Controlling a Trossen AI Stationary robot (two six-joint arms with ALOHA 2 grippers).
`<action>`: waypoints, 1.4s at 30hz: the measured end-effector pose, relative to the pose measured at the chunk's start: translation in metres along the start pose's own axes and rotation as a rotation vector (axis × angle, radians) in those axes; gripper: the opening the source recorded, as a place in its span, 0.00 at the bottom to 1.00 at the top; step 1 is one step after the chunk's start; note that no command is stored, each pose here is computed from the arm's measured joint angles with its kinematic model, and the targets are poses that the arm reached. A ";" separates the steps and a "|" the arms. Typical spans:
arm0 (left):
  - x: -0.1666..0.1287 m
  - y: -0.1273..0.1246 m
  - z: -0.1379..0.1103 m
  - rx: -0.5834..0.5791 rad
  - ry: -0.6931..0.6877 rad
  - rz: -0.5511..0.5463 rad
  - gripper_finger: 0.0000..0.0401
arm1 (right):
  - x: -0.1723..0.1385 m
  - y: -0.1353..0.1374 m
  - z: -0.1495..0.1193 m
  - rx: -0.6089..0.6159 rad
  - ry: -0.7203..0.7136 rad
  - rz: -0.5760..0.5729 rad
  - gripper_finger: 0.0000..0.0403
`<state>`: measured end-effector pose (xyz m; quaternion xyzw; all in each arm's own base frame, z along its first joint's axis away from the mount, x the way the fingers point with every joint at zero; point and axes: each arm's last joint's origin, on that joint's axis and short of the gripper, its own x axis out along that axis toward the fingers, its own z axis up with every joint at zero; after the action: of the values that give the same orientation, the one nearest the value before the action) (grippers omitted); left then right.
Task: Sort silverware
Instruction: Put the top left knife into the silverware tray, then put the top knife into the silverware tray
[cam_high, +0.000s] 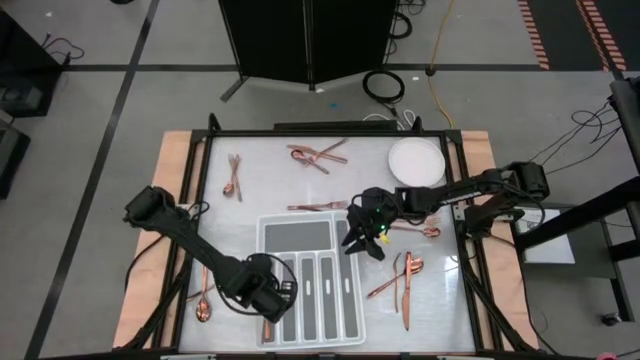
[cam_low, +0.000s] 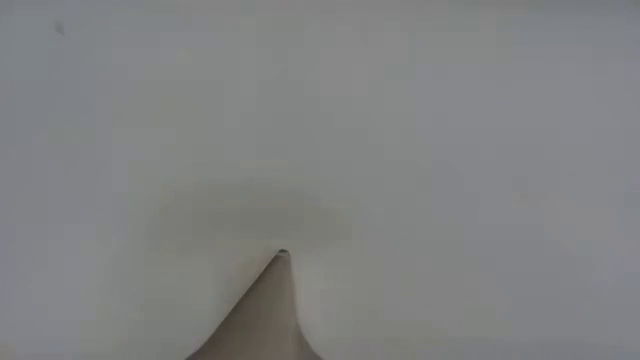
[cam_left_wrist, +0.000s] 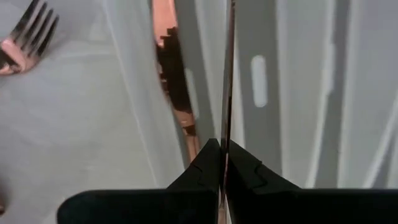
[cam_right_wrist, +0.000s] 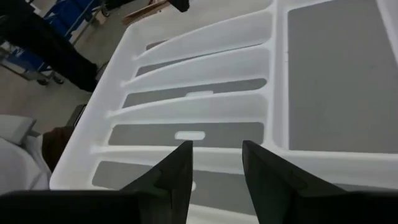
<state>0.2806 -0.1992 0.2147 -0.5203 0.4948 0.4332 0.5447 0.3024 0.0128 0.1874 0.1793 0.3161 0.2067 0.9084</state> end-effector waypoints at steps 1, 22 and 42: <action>0.002 0.000 -0.001 -0.011 0.005 0.010 0.02 | 0.000 0.000 0.000 -0.001 0.001 0.001 0.32; 0.016 -0.006 0.003 -0.004 0.048 0.063 0.12 | 0.000 0.000 -0.006 0.006 0.055 -0.009 0.32; -0.038 -0.016 0.036 0.585 -0.410 -0.221 0.28 | -0.005 -0.009 0.003 -0.074 -0.019 -0.024 0.32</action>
<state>0.2947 -0.1631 0.2533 -0.2955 0.4192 0.3073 0.8016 0.3030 0.0025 0.1878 0.1438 0.3017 0.2055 0.9198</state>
